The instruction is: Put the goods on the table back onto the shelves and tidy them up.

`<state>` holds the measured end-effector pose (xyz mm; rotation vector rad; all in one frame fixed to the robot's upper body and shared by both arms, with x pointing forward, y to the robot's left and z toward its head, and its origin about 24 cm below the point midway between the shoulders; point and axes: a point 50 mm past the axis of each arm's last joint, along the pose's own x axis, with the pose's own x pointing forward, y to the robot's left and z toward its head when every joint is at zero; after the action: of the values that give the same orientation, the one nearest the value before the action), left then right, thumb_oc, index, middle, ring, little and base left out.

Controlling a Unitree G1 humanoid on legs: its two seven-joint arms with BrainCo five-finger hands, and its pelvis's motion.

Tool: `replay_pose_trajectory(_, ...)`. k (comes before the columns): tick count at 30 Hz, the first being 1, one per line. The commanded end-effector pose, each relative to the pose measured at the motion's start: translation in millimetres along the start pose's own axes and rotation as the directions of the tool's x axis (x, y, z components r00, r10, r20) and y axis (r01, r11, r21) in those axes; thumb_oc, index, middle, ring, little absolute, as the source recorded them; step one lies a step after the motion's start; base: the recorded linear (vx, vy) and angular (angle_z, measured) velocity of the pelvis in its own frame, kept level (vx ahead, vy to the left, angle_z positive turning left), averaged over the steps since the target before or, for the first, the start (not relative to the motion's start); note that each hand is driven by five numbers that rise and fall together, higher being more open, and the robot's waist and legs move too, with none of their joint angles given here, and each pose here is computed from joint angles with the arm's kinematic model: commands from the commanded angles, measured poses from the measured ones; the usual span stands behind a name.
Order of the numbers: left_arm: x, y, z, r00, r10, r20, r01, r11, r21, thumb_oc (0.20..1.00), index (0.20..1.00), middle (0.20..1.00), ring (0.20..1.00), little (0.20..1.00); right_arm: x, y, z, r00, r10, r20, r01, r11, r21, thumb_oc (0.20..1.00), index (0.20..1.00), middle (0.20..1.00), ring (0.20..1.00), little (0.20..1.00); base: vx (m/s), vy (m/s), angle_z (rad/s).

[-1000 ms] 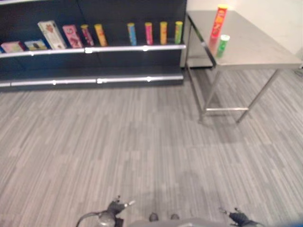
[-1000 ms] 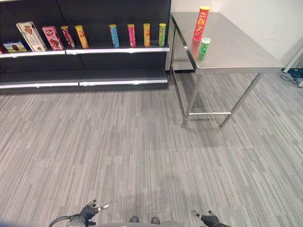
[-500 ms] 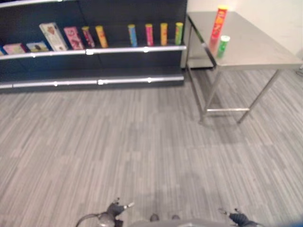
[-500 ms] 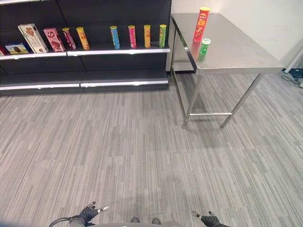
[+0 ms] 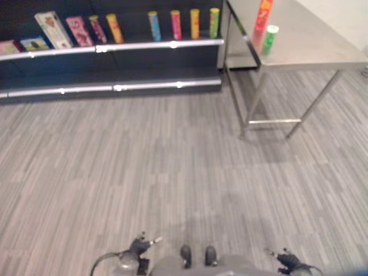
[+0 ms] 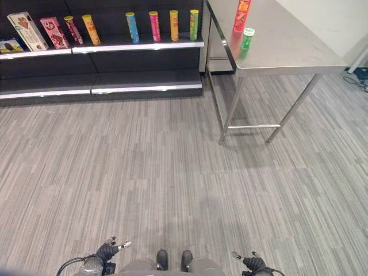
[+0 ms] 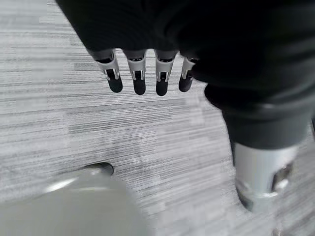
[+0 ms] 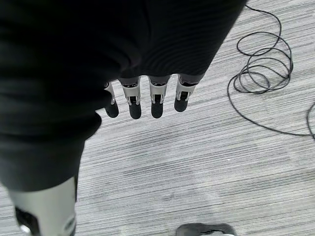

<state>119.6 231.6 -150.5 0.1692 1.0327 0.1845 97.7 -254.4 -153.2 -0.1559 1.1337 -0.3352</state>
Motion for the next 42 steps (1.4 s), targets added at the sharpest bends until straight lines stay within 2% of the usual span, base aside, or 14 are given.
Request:
replay_pose_trajectory(1, 0, -4, 1, 1.0, 0.012, 0.011, -0.011, 0.996, -0.088, 1.0, 1.0, 1.0, 1.0, 1.0, 0, -14, 1, 0.999, -0.042, 0.022, 0.042, 0.999, 0.021, 1.0, 1.0, 1.0, 1.0, 1.0, 0.26, 0.003, 0.03)
replay_pose_trajectory(8, -4, -4, -9, 1.0, 0.015, 0.006, -0.015, 0.996, -0.084, 1.0, 1.0, 1.0, 1.0, 1.0, 1, -13, 21, 0.993, -0.031, 0.112, 0.031, 1.0, 0.003, 1.0, 1.0, 1.0, 1.0, 1.0, 0.41, 0.067, 0.05)
replay_pose_trajectory(15, -8, 7, -27, 0.997, 0.056, -0.048, -0.058, 0.997, -0.056, 1.0, 1.0, 1.0, 1.0, 1.0, 0, -12, 15, 0.995, -0.021, 0.092, 0.021, 1.0, 0.005, 1.0, 1.0, 1.0, 1.0, 1.0, 0.66, 0.259, -0.6)
replay_pose_trajectory(22, -1, 27, 12, 0.993, 0.096, 0.075, -0.091, 0.994, -0.061, 1.0, 1.0, 1.0, 1.0, 1.0, 1, -12, 25, 0.993, -0.026, 0.118, 0.023, 0.999, 0.031, 1.0, 1.0, 1.0, 1.0, 1.0, 0.42, 0.193, -0.26)
replay_pose_trajectory(28, 1, 22, 21, 0.992, 0.068, 0.104, -0.063, 0.996, -0.058, 1.0, 1.0, 1.0, 1.0, 1.0, 1, -13, 13, 0.997, -0.03, 0.073, 0.027, 0.999, 0.046, 1.0, 1.0, 1.0, 1.0, 1.0, 0.44, 0.101, 0.09)
replay_pose_trajectory(42, -4, 3, -13, 1.0, 0.003, -0.011, -0.003, 1.0, 0.017, 1.0, 1.0, 1.0, 1.0, 1.0, -3, -24, -13, 0.999, -0.041, 0.006, 0.042, 0.999, -0.017, 1.0, 1.0, 1.0, 1.0, 1.0, 0.42, -0.066, 0.38)
